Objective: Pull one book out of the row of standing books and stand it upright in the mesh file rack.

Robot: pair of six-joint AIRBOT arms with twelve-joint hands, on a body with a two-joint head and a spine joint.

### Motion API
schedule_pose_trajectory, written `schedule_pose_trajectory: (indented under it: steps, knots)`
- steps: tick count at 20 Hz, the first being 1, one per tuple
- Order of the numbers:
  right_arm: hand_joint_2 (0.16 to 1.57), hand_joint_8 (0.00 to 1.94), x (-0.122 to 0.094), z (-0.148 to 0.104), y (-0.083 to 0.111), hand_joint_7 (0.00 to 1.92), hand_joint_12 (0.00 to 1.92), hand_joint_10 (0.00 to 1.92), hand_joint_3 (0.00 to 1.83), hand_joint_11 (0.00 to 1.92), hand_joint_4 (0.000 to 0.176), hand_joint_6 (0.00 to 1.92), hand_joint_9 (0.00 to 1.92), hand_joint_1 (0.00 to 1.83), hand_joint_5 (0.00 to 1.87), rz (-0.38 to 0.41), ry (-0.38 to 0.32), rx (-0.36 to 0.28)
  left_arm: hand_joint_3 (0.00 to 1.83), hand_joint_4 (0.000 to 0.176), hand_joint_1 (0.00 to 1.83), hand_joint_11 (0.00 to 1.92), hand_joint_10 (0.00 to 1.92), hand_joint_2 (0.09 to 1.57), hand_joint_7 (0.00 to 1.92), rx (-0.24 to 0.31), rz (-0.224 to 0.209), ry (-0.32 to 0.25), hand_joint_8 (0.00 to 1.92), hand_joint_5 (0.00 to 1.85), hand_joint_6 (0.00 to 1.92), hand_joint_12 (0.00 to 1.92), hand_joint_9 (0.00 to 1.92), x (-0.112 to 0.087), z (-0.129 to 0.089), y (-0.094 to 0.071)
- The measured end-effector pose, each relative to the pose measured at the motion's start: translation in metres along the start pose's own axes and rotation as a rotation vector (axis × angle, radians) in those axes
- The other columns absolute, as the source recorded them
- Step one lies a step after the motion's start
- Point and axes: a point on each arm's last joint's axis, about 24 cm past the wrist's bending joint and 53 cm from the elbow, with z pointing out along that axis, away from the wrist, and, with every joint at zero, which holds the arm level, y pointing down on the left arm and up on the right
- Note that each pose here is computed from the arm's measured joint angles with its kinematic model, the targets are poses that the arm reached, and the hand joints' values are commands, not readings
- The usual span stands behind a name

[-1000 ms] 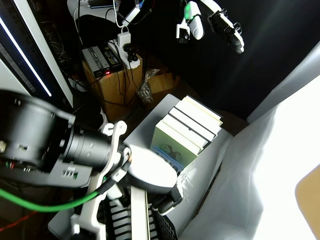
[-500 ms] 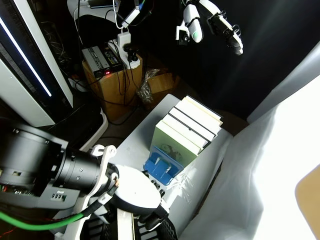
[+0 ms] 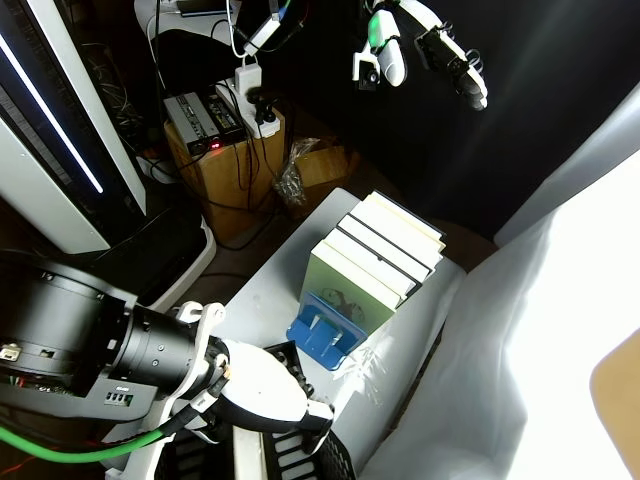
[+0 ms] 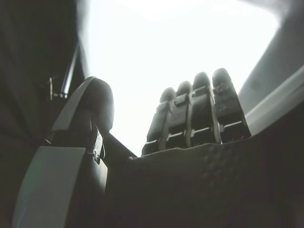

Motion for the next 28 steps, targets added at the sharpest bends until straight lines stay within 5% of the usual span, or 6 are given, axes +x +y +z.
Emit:
schedule_pose_trajectory:
  steps: [6, 9, 21, 26, 27, 28]
  knots:
    - [0.94, 0.0, -0.003, 0.002, 0.008, 0.0, 1.04, 0.26, 0.0, 0.0, 0.06, 0.0, 0.0, 0.95, 0.0, -0.016, -0.005, -0.01, 0.0, 0.0, 0.5, 0.0, 0.0, 1.41, 0.0, -0.001, -0.001, -0.004, 0.0, 0.0, 0.0, 0.0, 0.0, -0.001, 0.0, 0.0]
    - [0.9, 0.0, -0.004, -0.001, 0.01, 0.0, 0.07, 0.0, 0.0, 0.0, 0.001, 0.0, 0.0, 0.83, 0.0, -0.019, -0.012, -0.016, 0.0, 0.0, 0.48, 0.0, 0.0, 1.42, 0.0, -0.001, -0.001, -0.003, 0.0, 0.0, 0.0, 0.0, 0.0, -0.001, 0.0, 0.0]
    - [1.25, 0.0, -0.082, -0.073, 0.006, 0.0, 0.0, 0.0, 0.03, 0.0, 0.0, 0.0, 0.0, 0.28, 0.0, 0.13, -0.252, -0.043, 0.0, 0.0, 0.52, 0.0, 0.0, 1.43, 0.0, -0.004, -0.009, 0.0, 0.0, 0.0, 0.0, 0.0, 0.0, 0.002, -0.001, 0.001]
    - [1.27, 0.0, -0.106, -0.104, 0.015, 0.0, 0.0, 0.0, 0.02, 0.0, 0.0, 0.0, 0.0, 0.22, 0.0, 0.435, -0.369, -0.233, 0.0, 0.0, 0.49, 0.0, 0.0, 1.43, 0.0, 0.002, -0.024, 0.031, 0.0, 0.0, 0.0, 0.0, 0.0, 0.019, 0.005, 0.004]
    - [1.28, 0.0, -0.112, -0.11, 0.009, 0.0, 0.0, 0.0, 0.02, 0.0, 0.046, 0.0, 0.0, 0.2, 0.0, 0.52, -0.4, -0.259, 0.0, 0.007, 0.32, 0.0, 0.0, 1.43, 0.0, -0.005, -0.021, 0.049, 0.0, 0.0, 0.0, 0.0, 0.0, 0.025, 0.006, 0.006]
    - [1.29, 0.0, -0.113, -0.114, 0.0, 0.0, 0.0, 0.0, 0.02, 0.0, 0.058, 0.0, 0.0, 0.19, 0.0, 0.618, -0.427, -0.285, 0.01, 0.013, 0.29, 0.0, 0.0, 1.44, 0.0, -0.012, -0.017, 0.064, 0.0, 0.0, 0.0, 0.0, 0.0, 0.03, 0.007, 0.008]
